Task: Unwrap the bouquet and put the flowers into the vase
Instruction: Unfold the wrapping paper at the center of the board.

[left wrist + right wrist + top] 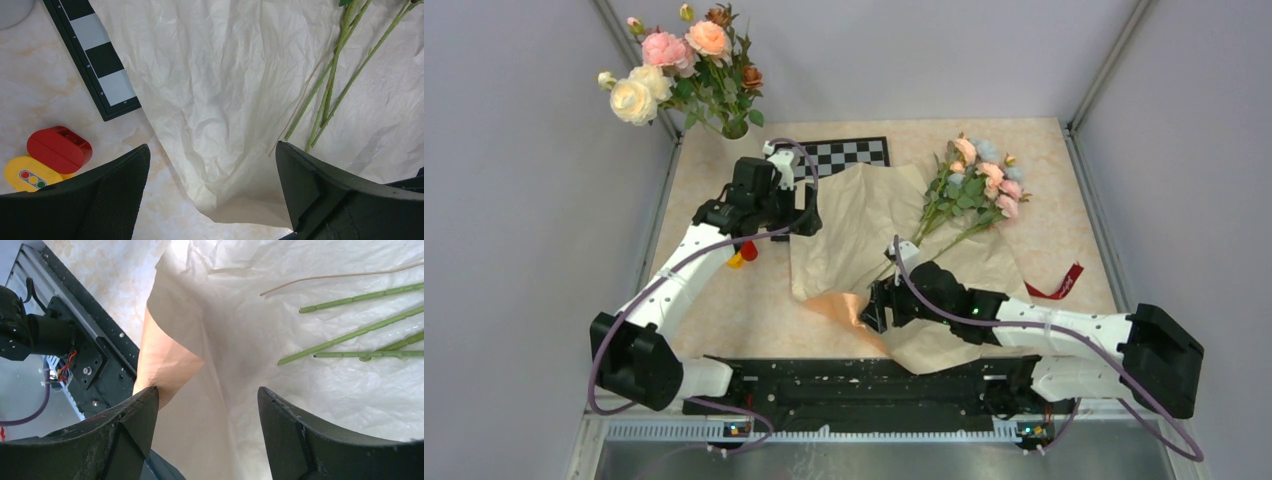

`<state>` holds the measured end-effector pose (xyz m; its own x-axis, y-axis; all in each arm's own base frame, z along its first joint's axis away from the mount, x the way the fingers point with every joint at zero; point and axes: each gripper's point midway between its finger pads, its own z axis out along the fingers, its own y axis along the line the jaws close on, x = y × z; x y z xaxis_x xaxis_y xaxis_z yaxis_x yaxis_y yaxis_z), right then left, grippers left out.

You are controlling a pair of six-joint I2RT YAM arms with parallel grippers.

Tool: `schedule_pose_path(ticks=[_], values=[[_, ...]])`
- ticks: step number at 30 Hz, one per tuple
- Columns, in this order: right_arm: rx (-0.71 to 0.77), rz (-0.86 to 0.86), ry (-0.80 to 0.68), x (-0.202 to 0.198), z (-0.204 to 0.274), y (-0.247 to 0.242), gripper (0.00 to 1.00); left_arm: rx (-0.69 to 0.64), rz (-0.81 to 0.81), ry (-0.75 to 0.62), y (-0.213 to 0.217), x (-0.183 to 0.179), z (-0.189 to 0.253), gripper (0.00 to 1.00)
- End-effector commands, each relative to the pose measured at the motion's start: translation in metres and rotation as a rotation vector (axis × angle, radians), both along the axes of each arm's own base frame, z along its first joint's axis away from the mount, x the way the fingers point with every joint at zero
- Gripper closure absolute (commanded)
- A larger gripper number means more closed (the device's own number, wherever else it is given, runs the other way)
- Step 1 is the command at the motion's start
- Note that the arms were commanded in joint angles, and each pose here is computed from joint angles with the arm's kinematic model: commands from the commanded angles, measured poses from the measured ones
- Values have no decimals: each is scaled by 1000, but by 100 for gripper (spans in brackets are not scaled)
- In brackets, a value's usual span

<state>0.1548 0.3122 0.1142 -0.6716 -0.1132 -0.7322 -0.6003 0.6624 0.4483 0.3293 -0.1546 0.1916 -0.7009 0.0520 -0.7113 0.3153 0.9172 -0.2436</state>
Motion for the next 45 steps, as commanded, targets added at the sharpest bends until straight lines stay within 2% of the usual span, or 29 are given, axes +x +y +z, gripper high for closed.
schedule_pose_path(ticks=[1,6,10,16,21,35,45], values=[[64,-46,-21,10,8,3,27,-15,19,-50,2,3,12,1],[75,-125,15,23,0,-13,27,-14,20,-53,2,3,12,1],[115,-155,-6,29,14,-28,25,-12,22,-54,3,3,12,1],[77,-207,-41,41,15,-50,22,-15,21,-58,3,3,14,1],[26,-99,-16,36,2,-33,30,-15,22,-61,3,2,15,1],[-12,219,20,-7,-31,74,45,-5,39,-68,7,2,16,1],[-128,367,67,-46,-72,94,54,-9,38,-77,7,1,20,1]])
